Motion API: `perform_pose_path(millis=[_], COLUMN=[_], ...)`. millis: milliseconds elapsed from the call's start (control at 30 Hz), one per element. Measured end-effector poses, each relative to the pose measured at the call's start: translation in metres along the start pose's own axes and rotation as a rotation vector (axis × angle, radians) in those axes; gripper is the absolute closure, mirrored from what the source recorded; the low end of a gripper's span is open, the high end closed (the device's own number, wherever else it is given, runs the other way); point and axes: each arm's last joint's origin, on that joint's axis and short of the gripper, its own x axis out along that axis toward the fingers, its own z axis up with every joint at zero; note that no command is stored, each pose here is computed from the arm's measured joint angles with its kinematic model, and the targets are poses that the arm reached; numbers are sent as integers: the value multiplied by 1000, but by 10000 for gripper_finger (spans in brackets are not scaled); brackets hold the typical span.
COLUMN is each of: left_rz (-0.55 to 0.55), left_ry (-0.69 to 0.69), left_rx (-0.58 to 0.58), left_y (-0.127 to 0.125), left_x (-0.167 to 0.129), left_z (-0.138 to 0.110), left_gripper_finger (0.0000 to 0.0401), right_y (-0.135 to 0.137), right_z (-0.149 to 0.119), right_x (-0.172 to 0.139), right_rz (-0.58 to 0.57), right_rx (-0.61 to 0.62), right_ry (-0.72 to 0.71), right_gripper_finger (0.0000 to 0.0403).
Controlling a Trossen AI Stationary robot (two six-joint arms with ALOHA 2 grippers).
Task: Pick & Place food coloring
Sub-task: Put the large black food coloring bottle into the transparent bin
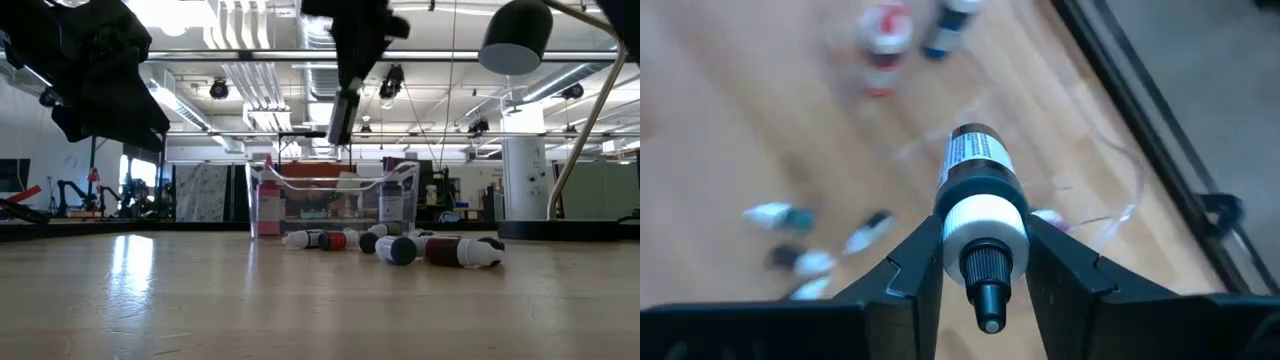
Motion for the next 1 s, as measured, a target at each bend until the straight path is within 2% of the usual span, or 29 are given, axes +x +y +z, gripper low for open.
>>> perform_pose_path(millis=[133,267,500,800,1000], left_rz=[0,0,-1,-5,-6], left_ry=[0,-1,-1,2,2], left_rx=[-37,-57,-87,-117,-125], left_y=[0,0,0,0,-1], left_x=[0,0,0,0,0], left_z=[0,0,0,0,0], left_gripper_finger=[218,218,218,218,218], right_y=[-23,-40,-59,-83,-90], right_z=[23,41,50,55,52], right_x=[32,67,113,145,159], right_rz=[-34,23,21,-14,35], right_rx=[42,138,253,277,317], right_ry=[122,219,342,389,473], right_gripper_finger=[296,296,296,293,284])
